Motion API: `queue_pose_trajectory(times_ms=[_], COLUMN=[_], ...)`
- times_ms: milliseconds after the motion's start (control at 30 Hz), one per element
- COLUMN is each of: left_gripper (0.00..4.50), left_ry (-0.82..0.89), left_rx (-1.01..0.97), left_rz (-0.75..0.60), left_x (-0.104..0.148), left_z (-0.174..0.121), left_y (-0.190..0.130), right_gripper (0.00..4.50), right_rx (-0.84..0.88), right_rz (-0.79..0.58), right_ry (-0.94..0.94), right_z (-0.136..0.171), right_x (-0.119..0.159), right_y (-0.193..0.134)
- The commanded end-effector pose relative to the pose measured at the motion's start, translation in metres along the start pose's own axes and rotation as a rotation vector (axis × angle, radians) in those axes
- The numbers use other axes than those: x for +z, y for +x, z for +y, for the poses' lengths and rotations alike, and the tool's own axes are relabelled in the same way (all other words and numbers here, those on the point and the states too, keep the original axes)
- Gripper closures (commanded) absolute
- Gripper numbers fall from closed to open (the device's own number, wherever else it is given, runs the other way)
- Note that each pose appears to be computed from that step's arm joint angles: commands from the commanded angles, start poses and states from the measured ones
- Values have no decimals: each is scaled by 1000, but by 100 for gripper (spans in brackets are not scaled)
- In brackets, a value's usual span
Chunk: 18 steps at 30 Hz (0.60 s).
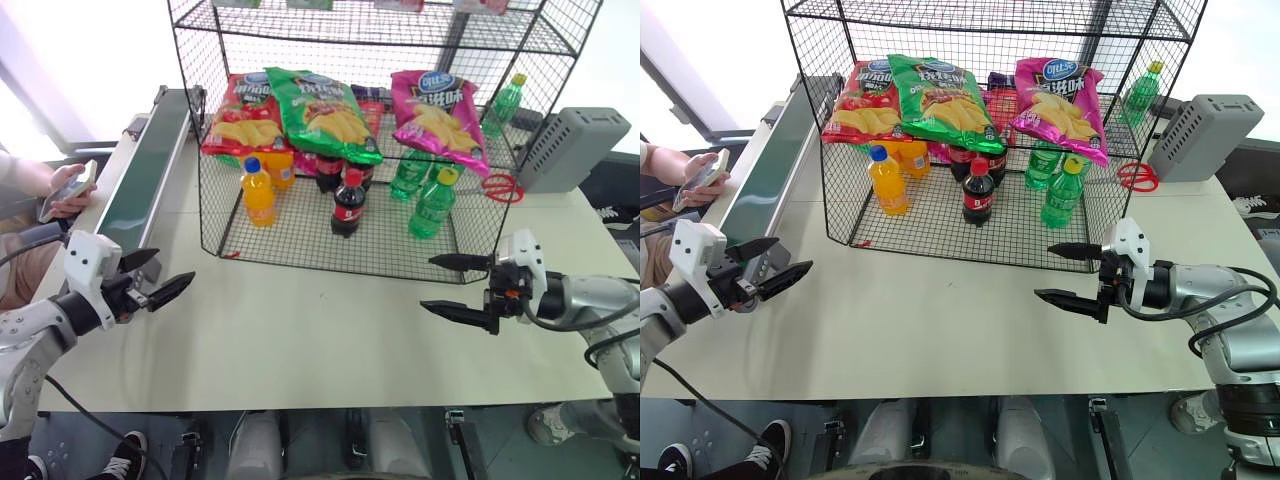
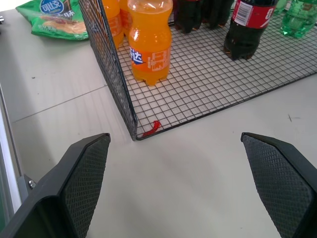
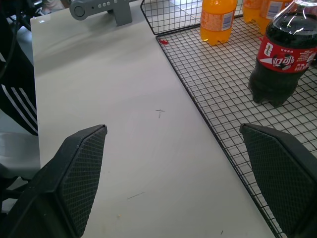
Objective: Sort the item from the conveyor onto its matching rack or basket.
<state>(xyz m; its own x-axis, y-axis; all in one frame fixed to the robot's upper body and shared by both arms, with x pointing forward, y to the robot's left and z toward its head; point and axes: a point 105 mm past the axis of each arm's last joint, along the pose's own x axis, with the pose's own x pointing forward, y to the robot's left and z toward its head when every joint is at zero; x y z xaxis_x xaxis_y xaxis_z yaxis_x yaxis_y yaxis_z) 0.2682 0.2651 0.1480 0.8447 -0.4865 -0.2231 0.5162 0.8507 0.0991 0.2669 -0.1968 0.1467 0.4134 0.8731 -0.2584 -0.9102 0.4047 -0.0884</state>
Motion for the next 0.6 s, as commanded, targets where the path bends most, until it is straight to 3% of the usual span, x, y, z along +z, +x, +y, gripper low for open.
queue_pose_trajectory(times_ms=[33, 600], left_gripper=[0, 0], left_ry=[54, 61], left_rx=[-10, -14], left_rz=[-54, -71], left_x=[15, 20], left_z=[-1, 3], left_y=[-1, 2], right_gripper=[3, 3], right_rx=[4, -12], right_rz=[-26, -43], right_ry=[-40, -69], right_z=[-1, -4], right_x=[9, 12], right_y=[1, 4])
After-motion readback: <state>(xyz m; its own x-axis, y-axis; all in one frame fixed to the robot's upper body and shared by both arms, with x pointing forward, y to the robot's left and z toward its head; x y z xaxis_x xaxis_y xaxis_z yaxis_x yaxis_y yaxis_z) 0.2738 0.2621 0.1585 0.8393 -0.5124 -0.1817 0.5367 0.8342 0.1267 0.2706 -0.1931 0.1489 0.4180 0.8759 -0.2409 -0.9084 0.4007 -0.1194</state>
